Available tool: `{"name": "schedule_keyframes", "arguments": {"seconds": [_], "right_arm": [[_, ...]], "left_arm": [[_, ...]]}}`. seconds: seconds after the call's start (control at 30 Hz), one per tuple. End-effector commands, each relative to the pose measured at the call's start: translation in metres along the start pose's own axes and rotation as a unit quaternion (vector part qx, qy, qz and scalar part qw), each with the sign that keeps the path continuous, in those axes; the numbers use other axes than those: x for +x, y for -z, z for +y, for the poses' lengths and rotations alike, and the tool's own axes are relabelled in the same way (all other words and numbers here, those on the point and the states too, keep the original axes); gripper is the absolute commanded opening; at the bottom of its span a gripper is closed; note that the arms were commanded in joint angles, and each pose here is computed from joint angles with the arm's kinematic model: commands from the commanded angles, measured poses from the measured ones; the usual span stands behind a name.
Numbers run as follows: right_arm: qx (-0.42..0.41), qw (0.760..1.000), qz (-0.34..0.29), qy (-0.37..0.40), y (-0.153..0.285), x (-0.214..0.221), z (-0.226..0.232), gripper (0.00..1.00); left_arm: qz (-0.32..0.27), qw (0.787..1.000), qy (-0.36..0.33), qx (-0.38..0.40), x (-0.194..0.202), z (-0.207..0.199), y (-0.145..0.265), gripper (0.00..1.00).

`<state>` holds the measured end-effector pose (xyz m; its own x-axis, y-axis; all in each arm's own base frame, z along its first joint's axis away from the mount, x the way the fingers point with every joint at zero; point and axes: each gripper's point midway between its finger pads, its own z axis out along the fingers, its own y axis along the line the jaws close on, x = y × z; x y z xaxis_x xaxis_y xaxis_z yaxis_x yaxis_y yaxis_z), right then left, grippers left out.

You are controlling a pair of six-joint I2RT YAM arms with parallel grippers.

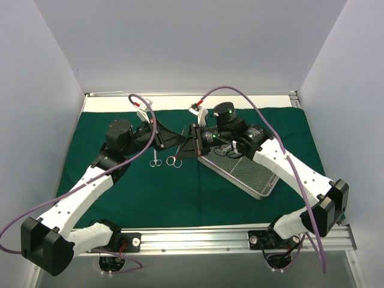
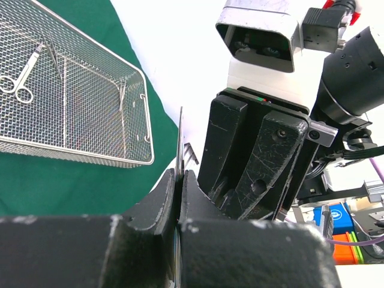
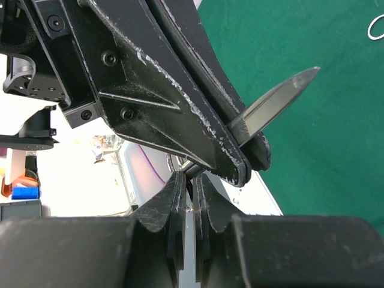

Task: Open and lay out the surgical kit
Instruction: Place the medical item in the surgical kit.

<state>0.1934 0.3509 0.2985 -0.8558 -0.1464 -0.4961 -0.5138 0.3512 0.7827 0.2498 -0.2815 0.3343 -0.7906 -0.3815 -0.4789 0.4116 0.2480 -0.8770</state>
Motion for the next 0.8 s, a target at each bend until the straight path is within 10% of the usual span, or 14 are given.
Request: {"name": "schedule_keyframes", "arguments": {"seconds": [0.0,0.13,0.23,0.4,0.77], "right_arm": [[-0.018,1.000,0.006,0.009,-0.002,0.002,0.006,0.00],[-0.011,1.000,-0.001,0.000,-0.001,-0.001,-0.001,0.00],[-0.014,1.000,-0.016,-0.013,0.002,-0.009,-0.006,0.25],[-0.022,0.999,-0.044,-0.014,0.006,-0.025,-0.003,0.34],[-0.045,0.998,-0.038,-0.010,-0.001,-0.031,0.000,0.19]], "left_arm": [[-0.042,0.998,-0.026,0.050,-0.020,-0.034,0.005,0.02],[-0.048,0.997,-0.020,0.058,-0.022,-0.037,0.005,0.02],[-0.057,0.997,-0.012,0.057,-0.024,-0.034,0.005,0.02],[-0.070,0.995,-0.011,0.063,-0.029,-0.038,0.005,0.02],[-0.074,0.995,-0.002,0.071,-0.033,-0.037,0.000,0.02]]}}
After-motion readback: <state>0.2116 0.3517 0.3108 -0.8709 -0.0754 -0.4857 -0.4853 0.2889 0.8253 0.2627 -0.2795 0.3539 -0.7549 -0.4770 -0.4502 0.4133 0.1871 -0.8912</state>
